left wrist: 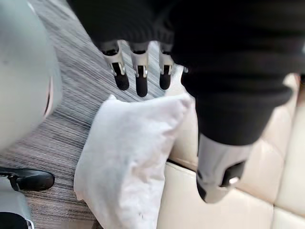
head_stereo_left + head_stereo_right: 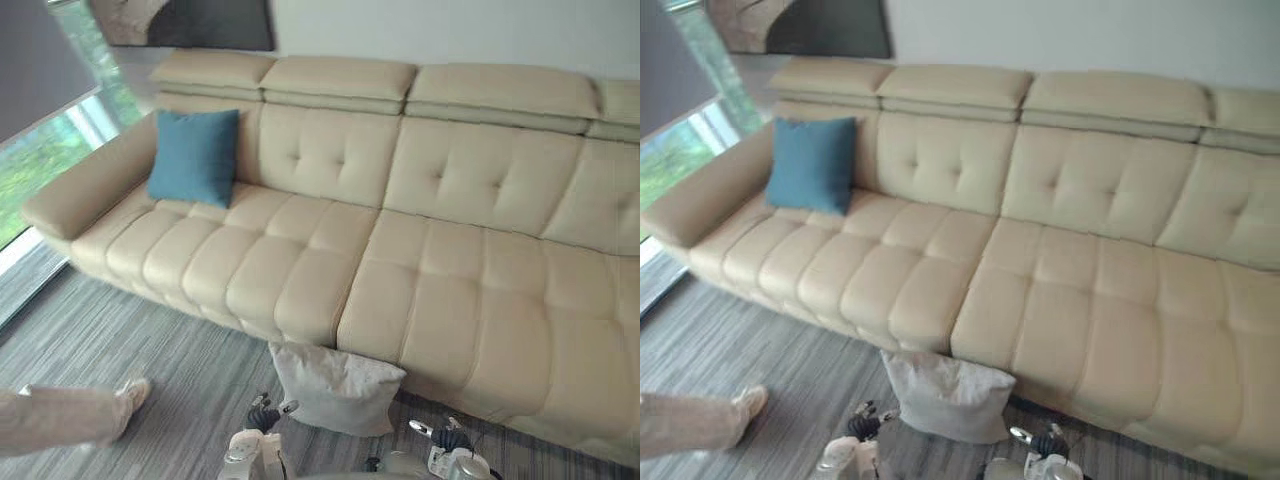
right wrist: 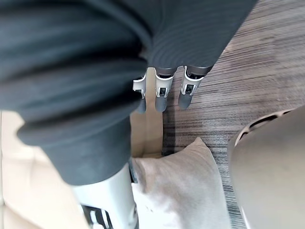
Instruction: Pick up cushions and gather them together orderly.
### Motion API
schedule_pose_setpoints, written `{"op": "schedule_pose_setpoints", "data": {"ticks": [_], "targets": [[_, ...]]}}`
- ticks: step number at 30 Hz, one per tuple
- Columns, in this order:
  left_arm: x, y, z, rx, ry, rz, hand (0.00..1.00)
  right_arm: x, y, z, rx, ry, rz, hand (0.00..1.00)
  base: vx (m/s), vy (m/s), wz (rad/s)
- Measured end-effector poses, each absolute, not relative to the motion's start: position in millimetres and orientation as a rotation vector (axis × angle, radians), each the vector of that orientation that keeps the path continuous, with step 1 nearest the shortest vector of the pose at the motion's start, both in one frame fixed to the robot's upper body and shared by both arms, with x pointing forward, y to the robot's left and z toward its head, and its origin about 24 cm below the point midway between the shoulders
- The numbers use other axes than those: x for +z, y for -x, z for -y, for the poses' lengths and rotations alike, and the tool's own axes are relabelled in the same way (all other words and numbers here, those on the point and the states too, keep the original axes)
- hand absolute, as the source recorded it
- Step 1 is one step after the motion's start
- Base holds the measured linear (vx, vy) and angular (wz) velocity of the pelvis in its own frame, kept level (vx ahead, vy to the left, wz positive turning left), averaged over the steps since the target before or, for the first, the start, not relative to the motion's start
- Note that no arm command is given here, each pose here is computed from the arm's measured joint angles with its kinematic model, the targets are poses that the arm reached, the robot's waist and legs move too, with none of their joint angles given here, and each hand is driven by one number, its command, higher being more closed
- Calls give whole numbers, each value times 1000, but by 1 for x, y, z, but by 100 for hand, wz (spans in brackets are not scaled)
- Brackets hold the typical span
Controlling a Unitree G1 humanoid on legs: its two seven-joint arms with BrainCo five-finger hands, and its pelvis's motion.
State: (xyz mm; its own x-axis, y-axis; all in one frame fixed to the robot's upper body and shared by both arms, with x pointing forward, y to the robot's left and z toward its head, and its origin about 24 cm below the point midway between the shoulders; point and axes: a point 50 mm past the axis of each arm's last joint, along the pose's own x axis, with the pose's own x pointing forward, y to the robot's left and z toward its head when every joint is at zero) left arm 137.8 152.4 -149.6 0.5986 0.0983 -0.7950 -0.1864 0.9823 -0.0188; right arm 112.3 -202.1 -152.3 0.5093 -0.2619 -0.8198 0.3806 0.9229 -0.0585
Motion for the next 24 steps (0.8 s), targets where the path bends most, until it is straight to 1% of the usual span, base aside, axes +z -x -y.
{"op": "schedule_pose_setpoints", "data": {"ticks": [4,6,14,17,19,24], "targets": [[-154,-130,-162,180,81,-954,0,-157,-101,187,-382,-173,-994,0,200,240,-52],[-155,-129,-162,174,75,-966,0,-159,-96,184,-383,-178,-1011,0,164,165,-21],[-158,-123,-159,185,89,-988,0,-160,-91,194,-434,-189,-1017,0,78,32,-12],[-157,-126,-158,231,125,-979,0,-158,-95,201,-450,-176,-1003,0,-26,-43,-11],[-153,-138,-160,251,127,-949,0,-155,-107,206,-457,-166,-981,0,-123,-67,-16],[-121,-200,-173,307,138,-736,0,-136,-155,209,-486,-198,-833,0,-205,-91,15]]}}
